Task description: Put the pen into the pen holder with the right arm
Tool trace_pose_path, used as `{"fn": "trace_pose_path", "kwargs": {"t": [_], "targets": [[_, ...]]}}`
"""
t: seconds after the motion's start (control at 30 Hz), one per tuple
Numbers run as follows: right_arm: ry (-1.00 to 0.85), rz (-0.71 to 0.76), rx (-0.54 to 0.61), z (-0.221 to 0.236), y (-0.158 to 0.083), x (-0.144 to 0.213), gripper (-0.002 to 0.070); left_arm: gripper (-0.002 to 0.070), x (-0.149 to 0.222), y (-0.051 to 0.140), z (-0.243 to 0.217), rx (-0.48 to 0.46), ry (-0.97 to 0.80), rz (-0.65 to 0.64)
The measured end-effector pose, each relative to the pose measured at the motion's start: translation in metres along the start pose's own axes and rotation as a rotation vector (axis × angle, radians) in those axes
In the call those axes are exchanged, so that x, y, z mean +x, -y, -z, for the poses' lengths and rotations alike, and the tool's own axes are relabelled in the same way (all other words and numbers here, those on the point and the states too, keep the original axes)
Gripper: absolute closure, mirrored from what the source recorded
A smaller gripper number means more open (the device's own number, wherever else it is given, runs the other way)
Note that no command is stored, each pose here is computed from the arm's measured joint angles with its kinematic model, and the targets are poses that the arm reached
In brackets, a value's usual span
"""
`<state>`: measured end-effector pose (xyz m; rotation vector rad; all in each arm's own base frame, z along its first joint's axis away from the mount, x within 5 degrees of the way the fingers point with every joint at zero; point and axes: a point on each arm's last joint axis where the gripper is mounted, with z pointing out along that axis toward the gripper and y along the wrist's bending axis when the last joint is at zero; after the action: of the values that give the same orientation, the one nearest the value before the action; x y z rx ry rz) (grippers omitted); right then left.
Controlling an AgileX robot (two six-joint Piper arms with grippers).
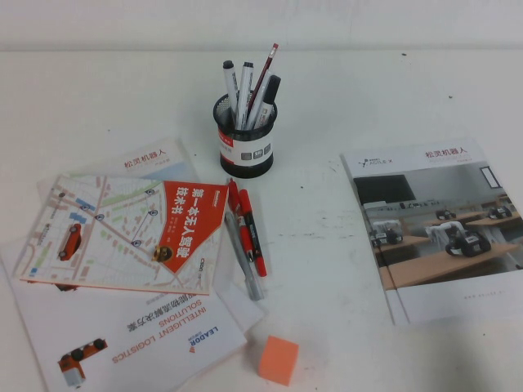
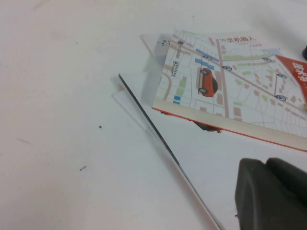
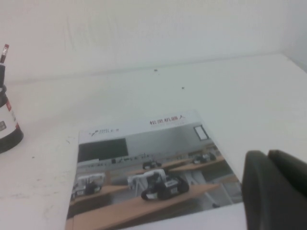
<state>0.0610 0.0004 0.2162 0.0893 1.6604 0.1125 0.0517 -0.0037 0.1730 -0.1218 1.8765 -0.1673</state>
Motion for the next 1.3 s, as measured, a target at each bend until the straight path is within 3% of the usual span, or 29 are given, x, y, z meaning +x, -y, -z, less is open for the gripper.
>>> {"fn": "trace_pose_path", "kwargs": {"t": [0.47,0.67,1.3], "targets": [[-0.031,0.046,-0.034,0.002,0.0,0.028,0.0695,0.0677,0.0,0.0,0.0,0.0,0.0,0.0],[-0.173,0.069,-0.03,0.004,0.001,0.041,0.0695,0.0677,0.0,0.0,0.0,0.0,0.0,0.0],[-0.184,0.1,-0.024,0.004,0.002,0.042,0.0695,0.0678,0.0,0.0,0.0,0.0,0.0,0.0]]}}
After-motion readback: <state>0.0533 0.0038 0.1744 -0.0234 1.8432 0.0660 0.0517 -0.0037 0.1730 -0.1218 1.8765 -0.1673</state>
